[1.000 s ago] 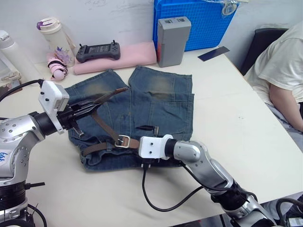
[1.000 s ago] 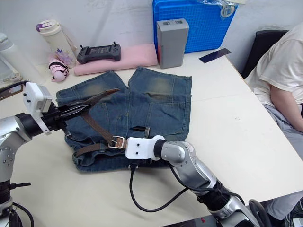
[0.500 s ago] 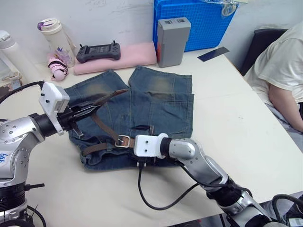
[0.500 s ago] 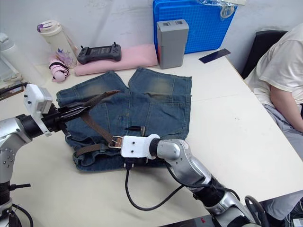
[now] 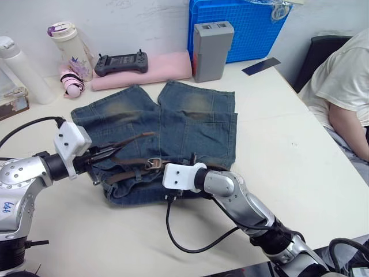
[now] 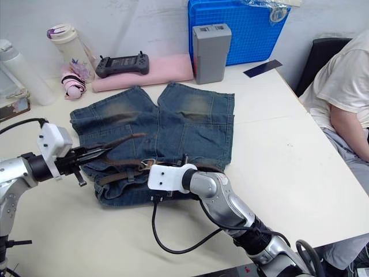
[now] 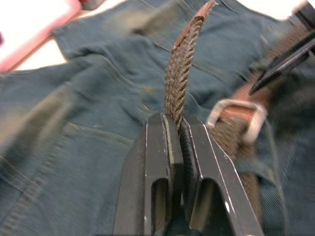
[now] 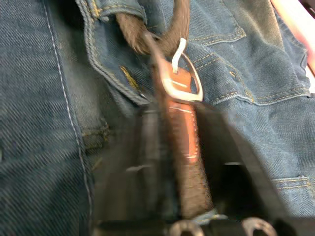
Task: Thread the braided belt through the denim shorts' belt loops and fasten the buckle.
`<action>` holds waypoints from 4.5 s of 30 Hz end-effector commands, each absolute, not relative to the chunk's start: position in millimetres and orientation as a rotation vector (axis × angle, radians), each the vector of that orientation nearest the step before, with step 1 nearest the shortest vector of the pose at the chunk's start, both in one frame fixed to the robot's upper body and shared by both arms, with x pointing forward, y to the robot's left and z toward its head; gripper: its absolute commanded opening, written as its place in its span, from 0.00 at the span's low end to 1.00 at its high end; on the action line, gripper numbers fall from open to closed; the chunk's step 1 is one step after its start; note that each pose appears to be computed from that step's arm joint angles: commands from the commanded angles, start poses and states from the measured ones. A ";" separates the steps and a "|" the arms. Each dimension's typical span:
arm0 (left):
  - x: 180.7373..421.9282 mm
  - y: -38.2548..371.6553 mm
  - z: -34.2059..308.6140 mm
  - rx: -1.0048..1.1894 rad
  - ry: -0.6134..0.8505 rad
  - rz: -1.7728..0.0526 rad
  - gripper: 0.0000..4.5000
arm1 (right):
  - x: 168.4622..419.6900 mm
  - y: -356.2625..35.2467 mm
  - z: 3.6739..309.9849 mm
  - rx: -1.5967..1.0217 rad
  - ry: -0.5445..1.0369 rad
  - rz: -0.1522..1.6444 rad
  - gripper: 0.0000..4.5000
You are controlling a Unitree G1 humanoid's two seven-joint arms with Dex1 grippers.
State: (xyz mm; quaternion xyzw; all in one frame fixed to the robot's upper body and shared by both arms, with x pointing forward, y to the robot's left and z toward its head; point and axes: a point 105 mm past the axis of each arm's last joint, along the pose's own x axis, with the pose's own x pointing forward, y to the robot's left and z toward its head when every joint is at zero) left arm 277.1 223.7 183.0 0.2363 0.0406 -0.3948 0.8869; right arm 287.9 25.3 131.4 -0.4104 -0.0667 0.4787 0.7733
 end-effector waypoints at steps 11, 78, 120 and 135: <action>274.9 237.6 175.9 0.630 0.121 -0.849 0.00 | 296.1 17.3 153.5 -0.888 -0.216 0.904 0.01; 277.4 236.6 167.9 0.672 0.142 -0.876 0.00 | 297.6 10.2 142.3 -1.094 -0.270 0.855 0.00; 297.6 202.7 158.5 0.946 0.030 -1.065 0.00 | 296.0 16.7 153.9 -1.038 -0.335 0.837 0.00; 316.3 147.6 129.8 0.691 0.008 -1.097 0.00 | 290.1 -2.7 136.3 -1.026 -0.171 0.970 0.30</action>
